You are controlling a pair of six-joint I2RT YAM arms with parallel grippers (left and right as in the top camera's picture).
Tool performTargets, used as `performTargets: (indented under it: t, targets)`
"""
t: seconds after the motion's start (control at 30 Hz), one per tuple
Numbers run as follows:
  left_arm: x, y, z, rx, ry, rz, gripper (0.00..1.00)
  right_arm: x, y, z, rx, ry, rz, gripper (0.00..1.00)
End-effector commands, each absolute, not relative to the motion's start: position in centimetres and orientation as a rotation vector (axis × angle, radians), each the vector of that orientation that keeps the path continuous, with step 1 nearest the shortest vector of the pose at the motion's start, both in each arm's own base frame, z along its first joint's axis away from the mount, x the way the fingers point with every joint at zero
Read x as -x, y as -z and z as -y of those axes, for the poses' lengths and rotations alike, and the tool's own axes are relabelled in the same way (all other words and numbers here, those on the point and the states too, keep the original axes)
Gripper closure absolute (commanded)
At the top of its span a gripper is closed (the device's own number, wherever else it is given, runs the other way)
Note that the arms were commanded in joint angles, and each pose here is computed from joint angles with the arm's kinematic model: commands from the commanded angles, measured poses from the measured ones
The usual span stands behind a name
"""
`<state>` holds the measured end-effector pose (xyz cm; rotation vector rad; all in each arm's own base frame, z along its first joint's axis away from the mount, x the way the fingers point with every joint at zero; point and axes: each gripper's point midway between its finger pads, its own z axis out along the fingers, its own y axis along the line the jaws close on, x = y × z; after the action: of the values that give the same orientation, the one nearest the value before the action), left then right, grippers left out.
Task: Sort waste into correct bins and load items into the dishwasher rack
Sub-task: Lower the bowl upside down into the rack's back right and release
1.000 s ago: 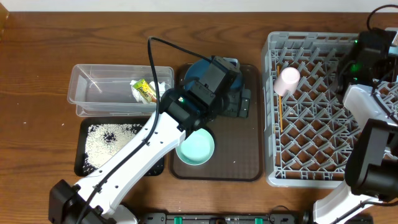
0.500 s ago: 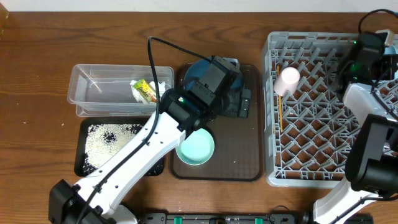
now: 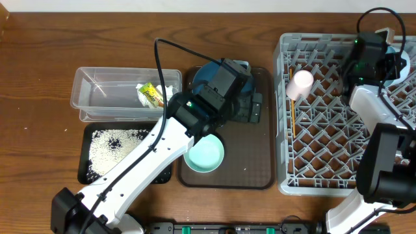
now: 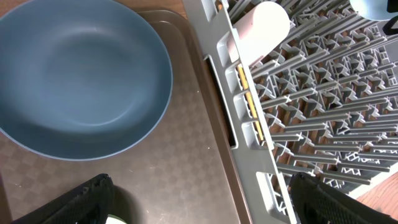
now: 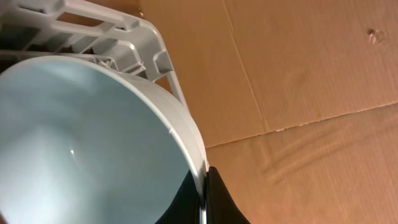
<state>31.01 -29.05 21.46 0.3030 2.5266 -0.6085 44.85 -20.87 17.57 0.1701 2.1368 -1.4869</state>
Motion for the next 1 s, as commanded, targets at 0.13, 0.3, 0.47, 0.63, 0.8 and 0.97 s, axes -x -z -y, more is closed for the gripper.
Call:
performTargets:
  t: [0.13,0.3,0.47,0.63,0.8,0.97]
  targets:
    - [-31.1,-22.1,29.0,-0.308,0.611,-2.509,0.07,-47.3,-13.8,17.1,0.001,1.293,-2.2,0.99]
    - [-31.1,-22.1,29.0,-0.308,0.611,-2.509,0.07,-48.1,-13.8,15.1,0.048,1.268,-2.188,0.91]
    - [-31.1,-22.1,29.1,-0.308,0.611,-2.509,0.07,-49.1,-13.5,12.4,0.126,1.199,-2.179,0.73]
    - [-31.1,-22.1,29.0,-0.308,0.611,-2.509,0.07,-50.1,-13.2,9.1,0.205,1.12,-2.162,0.7]
    - [-31.1,-22.1,29.0,-0.308,0.611,-2.509,0.07,-50.5,-13.4,7.4,0.227,1.096,-2.143,0.74]
    - [-31.1,-22.1,29.0,-0.308,0.611,-2.509,0.06,-50.1,-14.0,7.3,0.131,1.046,-2.136,0.8]
